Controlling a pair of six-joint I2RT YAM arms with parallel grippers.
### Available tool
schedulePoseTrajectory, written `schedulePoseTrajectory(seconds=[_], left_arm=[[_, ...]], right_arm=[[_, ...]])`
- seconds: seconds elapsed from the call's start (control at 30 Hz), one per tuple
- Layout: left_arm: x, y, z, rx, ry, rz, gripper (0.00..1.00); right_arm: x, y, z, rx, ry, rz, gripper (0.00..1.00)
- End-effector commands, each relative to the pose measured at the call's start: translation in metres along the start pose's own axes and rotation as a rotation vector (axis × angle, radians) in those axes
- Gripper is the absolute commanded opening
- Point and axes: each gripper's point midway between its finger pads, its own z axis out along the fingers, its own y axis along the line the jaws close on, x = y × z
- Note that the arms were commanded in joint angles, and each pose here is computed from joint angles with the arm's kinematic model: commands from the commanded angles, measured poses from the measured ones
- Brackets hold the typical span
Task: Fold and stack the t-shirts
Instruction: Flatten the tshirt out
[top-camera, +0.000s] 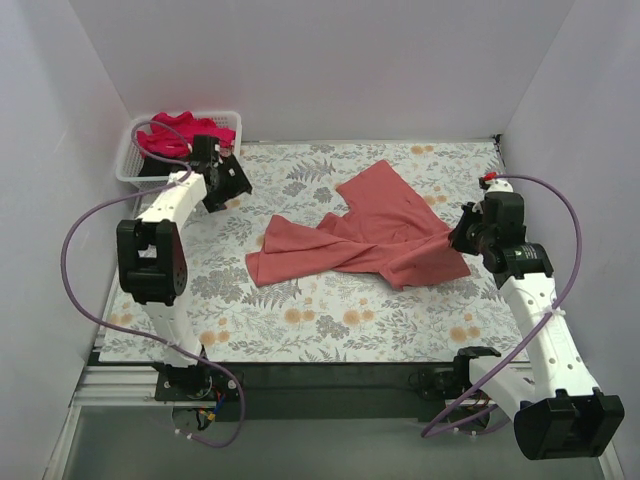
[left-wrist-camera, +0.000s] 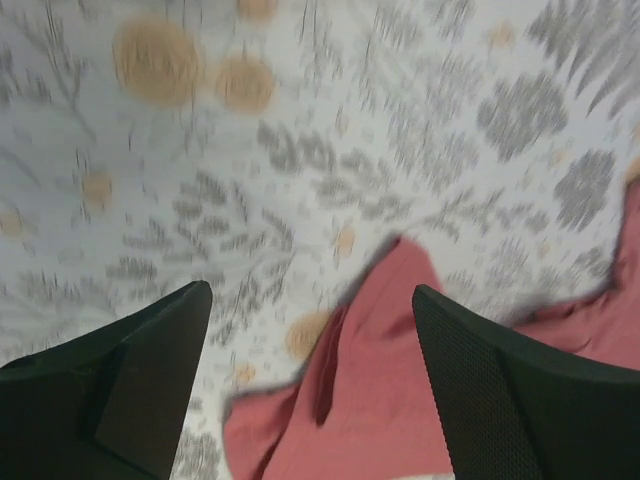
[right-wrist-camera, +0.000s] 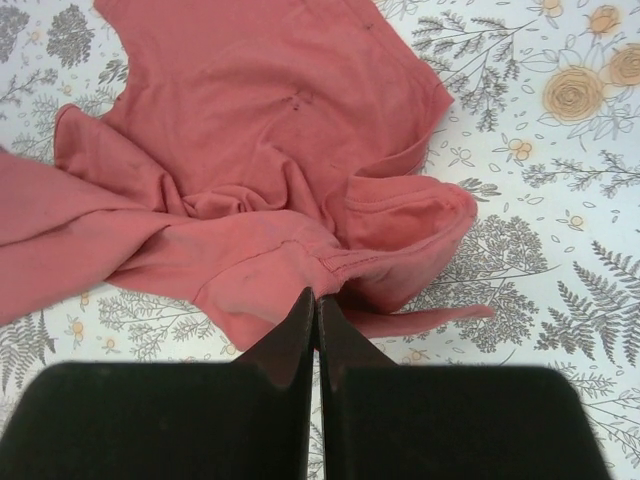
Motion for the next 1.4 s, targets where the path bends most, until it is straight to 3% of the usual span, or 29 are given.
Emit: schedulePoseTrajectory(seconds=[0.0, 0.07, 0.13, 0.23, 0.33, 0.5, 0.67, 1.03, 1.07, 1.13, 1.17, 1.3, 1.37], left_arm=[[0.032, -0.015, -0.054, 0.059, -0.046, 0.091, 0.82], [0.057, -0.003, -0.068, 0.044, -0.063, 0.123, 0.83], [0.107, 0.015, -0.062, 0.012, -0.001, 0.184, 0.83], [0.14, 0.014, -0.069, 0.026, 0.009, 0.241, 0.82], [0.152, 0.001, -0.069, 0.066, 0.029, 0.209, 0.75], [0.139, -0.018, -0.052, 0.063, 0.007, 0.099, 0.6], [0.138, -0.034, -0.024, 0.071, 0.056, 0.087, 0.51], [0.146, -0.033, -0.001, 0.031, 0.11, 0.097, 0.44], [0.146, -0.034, -0.001, 0.036, 0.113, 0.097, 0.31], [0.143, -0.038, -0.005, 0.047, 0.106, 0.096, 0.16], [0.139, -0.041, -0.008, 0.055, 0.097, 0.096, 0.02], [0.108, -0.057, -0.038, 0.069, 0.03, 0.114, 0.0], [0.072, -0.077, -0.071, 0.119, -0.066, 0.112, 0.0]], right_arm=[[0.001, 0.012, 0.001, -0.076, 0.001, -0.035, 0.01], [0.004, 0.017, 0.002, -0.108, 0.015, -0.037, 0.01], [0.006, 0.023, 0.004, -0.14, 0.025, -0.038, 0.01], [0.01, 0.029, 0.007, -0.173, 0.038, -0.043, 0.01], [0.017, 0.032, 0.012, -0.198, 0.067, -0.037, 0.01], [0.022, 0.034, 0.012, -0.211, 0.08, -0.043, 0.01], [0.026, 0.032, 0.012, -0.21, 0.083, -0.046, 0.01], [0.031, 0.028, 0.012, -0.2, 0.085, -0.047, 0.01], [0.033, 0.028, 0.013, -0.2, 0.09, -0.048, 0.01], [0.034, 0.028, 0.013, -0.198, 0.092, -0.046, 0.01], [0.035, 0.028, 0.014, -0.198, 0.096, -0.044, 0.01], [0.041, 0.026, 0.014, -0.192, 0.116, -0.034, 0.01], [0.051, 0.024, 0.015, -0.187, 0.147, -0.021, 0.01]])
